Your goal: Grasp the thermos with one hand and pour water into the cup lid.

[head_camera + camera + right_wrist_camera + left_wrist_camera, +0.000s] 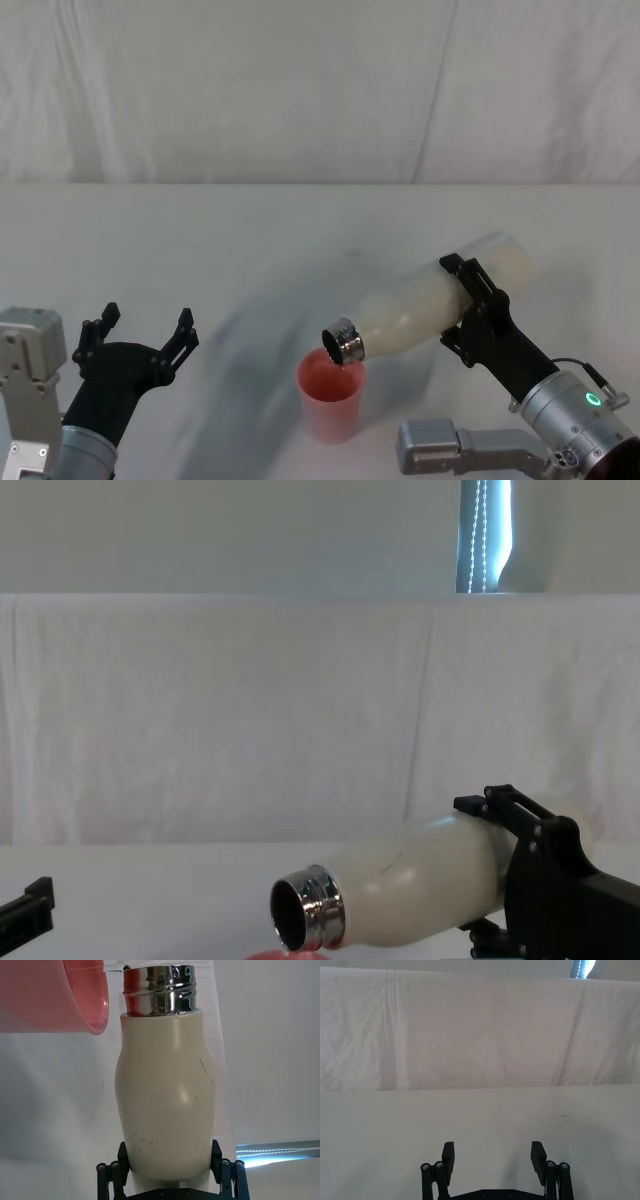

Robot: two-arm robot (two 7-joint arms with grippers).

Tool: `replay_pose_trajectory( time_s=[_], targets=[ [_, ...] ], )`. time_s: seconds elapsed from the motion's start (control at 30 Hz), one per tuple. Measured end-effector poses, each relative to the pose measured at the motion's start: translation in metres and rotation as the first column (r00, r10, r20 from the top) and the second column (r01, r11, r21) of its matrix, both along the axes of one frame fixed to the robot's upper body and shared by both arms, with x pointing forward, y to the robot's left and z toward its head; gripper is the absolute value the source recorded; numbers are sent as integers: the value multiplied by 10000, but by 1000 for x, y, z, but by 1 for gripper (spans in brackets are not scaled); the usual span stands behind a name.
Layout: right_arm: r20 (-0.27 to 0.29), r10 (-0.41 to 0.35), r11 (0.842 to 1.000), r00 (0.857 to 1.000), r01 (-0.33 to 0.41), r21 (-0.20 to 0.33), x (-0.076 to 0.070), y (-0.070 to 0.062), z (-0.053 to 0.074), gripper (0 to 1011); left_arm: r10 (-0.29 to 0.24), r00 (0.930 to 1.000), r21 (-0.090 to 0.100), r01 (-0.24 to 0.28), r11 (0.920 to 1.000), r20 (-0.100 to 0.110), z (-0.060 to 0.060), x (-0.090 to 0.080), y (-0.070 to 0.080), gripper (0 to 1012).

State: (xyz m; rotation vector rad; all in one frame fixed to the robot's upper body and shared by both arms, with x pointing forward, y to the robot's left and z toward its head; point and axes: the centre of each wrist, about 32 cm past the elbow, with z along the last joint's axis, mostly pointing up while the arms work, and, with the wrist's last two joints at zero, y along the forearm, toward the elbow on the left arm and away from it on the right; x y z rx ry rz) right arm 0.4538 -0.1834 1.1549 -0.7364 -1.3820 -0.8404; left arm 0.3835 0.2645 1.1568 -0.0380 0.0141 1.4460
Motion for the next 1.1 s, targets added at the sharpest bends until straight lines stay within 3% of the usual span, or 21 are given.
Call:
replay_pose_trajectory(
  time_s=[1.1],
  targets=[
    [28,35,10000,10000,-34,-57,-1,1,0,962,0,10000,0,0,10000,1,0,0,0,1001]
  ],
)
